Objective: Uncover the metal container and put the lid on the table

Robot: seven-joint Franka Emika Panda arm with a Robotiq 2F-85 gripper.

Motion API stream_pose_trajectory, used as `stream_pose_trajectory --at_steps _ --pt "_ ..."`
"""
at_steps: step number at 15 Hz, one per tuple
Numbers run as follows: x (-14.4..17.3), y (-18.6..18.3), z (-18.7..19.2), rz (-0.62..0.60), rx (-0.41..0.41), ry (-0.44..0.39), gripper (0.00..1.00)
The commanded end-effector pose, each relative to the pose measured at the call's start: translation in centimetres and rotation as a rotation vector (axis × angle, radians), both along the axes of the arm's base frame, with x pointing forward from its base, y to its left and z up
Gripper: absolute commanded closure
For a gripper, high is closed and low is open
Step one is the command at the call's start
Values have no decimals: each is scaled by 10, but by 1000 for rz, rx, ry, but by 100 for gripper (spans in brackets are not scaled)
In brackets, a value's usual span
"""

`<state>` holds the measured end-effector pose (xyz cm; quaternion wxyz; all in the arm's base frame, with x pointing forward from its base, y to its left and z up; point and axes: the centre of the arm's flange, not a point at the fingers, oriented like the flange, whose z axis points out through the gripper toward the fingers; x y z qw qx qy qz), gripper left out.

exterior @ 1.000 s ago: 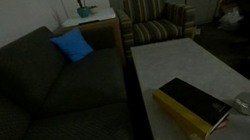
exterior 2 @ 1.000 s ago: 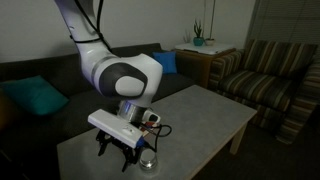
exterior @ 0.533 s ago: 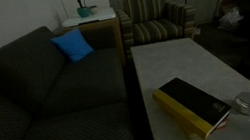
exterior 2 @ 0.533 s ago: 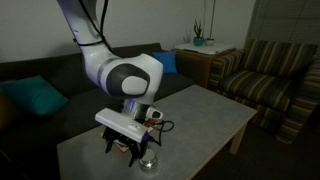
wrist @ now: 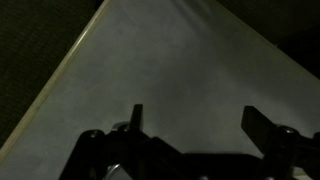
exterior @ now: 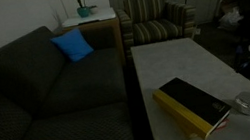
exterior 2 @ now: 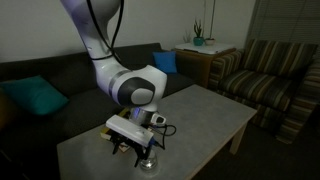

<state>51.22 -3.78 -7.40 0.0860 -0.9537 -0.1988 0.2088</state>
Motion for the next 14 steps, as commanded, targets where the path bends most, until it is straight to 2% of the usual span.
stream_pose_trajectory --at_steps 1,5,8,14 --pt "2 3 -2 0 -63 -9 0" --pt "22 4 -19 -23 -93 -13 0" --pt "33 1 -31 -32 -82 -39 0" --pt "43 -16 -53 -108 -102 -76 0"
